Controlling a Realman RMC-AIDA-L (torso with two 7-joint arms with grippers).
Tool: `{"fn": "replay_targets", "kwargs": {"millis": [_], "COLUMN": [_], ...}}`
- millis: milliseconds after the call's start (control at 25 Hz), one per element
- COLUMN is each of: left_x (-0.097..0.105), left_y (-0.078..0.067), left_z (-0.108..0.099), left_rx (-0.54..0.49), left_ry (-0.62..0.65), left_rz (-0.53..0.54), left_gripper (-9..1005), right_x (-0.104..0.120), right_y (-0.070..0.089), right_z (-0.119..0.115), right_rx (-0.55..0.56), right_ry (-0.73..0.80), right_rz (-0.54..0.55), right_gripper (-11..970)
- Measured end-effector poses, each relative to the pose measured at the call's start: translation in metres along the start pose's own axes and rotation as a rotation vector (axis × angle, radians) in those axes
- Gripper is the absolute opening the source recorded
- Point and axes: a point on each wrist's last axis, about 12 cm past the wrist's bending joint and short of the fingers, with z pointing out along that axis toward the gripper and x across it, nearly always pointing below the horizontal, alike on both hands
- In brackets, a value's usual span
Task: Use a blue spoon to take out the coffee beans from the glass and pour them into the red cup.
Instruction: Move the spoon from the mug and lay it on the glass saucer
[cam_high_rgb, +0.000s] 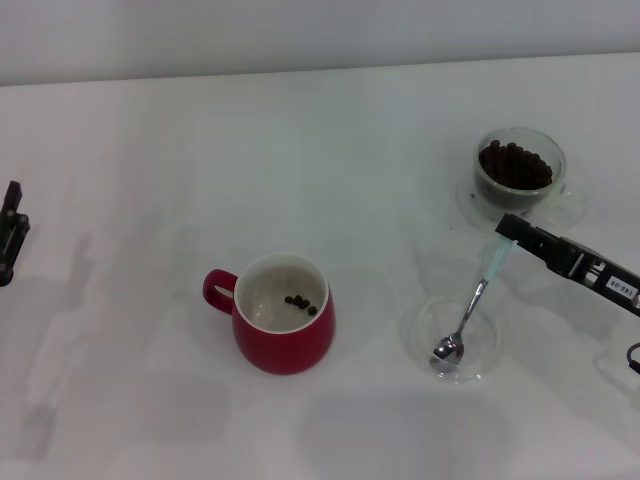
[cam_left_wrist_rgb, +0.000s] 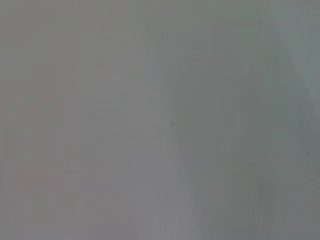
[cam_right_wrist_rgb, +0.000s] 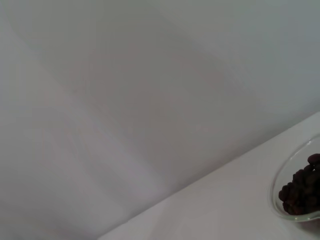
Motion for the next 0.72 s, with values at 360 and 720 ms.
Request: {"fn": "replay_targets", "kwargs": {"millis": [360,720], "left_x": [-0.0001,-0.0002], "left_y": [0.0,-0.0004], "left_z": [0.0002,0.0006], "left_rx": [0.0,0.002], "left_ry": [0.0,-0.001], "left_rz": [0.0,0.0], "left_gripper": [682,682], "right_x": [0.0,-0.0002], "right_y": [-0.0021,-0.0041], "right_z": [0.0007,0.0016], "right_rx": [0.018,0.034], "right_ry": [0.004,0.007], "right_rz": [0.0,-0.002], "right_gripper": [228,230]}}
